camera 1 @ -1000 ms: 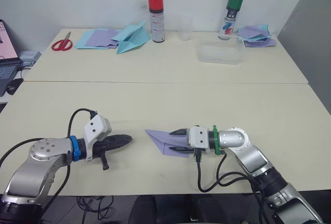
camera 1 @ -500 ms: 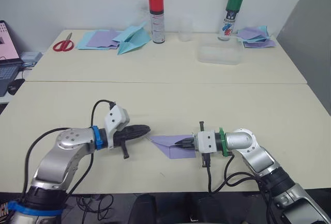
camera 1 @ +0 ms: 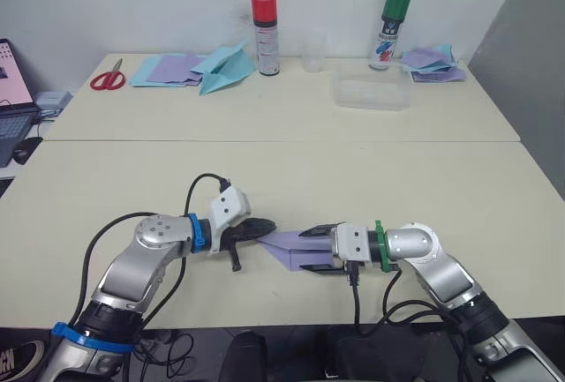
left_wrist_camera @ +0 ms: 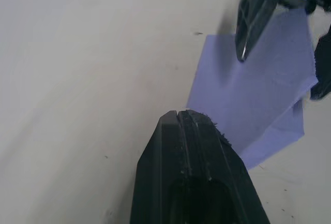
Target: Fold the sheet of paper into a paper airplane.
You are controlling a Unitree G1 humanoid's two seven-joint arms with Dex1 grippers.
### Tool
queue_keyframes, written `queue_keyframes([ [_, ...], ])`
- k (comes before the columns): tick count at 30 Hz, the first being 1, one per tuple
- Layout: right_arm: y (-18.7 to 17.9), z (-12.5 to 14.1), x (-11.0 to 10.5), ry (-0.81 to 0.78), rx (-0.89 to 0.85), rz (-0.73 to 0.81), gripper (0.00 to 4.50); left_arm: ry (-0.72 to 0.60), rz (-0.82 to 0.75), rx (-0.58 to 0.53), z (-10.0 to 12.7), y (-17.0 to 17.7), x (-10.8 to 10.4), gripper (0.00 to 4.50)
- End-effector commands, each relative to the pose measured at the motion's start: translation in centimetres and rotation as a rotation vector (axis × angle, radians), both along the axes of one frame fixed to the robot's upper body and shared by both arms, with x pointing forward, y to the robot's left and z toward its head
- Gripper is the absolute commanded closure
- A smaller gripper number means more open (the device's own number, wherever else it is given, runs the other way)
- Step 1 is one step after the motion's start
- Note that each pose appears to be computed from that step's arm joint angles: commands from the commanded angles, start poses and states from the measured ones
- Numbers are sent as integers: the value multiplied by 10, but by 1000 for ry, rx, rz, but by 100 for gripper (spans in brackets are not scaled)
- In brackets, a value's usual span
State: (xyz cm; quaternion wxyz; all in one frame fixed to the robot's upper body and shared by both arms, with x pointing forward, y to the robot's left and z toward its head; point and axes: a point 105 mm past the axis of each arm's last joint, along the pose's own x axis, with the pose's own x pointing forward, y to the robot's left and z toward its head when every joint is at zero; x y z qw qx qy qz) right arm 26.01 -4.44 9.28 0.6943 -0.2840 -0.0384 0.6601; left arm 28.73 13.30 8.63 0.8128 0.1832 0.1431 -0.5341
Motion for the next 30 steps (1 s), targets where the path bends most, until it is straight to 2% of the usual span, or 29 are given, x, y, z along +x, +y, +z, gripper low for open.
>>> queue_keyframes([
  [1,-10,18,-2,-49,34,5,178,-34,1,68,-5,5,4,450],
  [5,-20,26,-8,-56,52,19,178,-52,48,95,-12,13,14,450],
  [8,-25,30,-15,-66,43,45,178,-30,26,89,-19,12,13,450],
  [14,-37,13,-11,-122,-21,31,178,-46,-29,92,-22,11,11,450],
  [17,-38,11,-10,-117,-5,12,178,-89,-3,64,-14,13,19,450],
  [20,-37,12,-12,-104,9,6,178,-120,13,-3,7,14,26,450],
  [24,-34,11,-16,-84,12,17,178,-94,-60,-35,27,13,13,450],
  [27,-34,10,-21,-50,4,39,178,-24,-119,-24,26,10,-4,450],
  [30,-37,6,-24,-44,-13,51,178,-17,-96,35,14,11,-3,450],
])
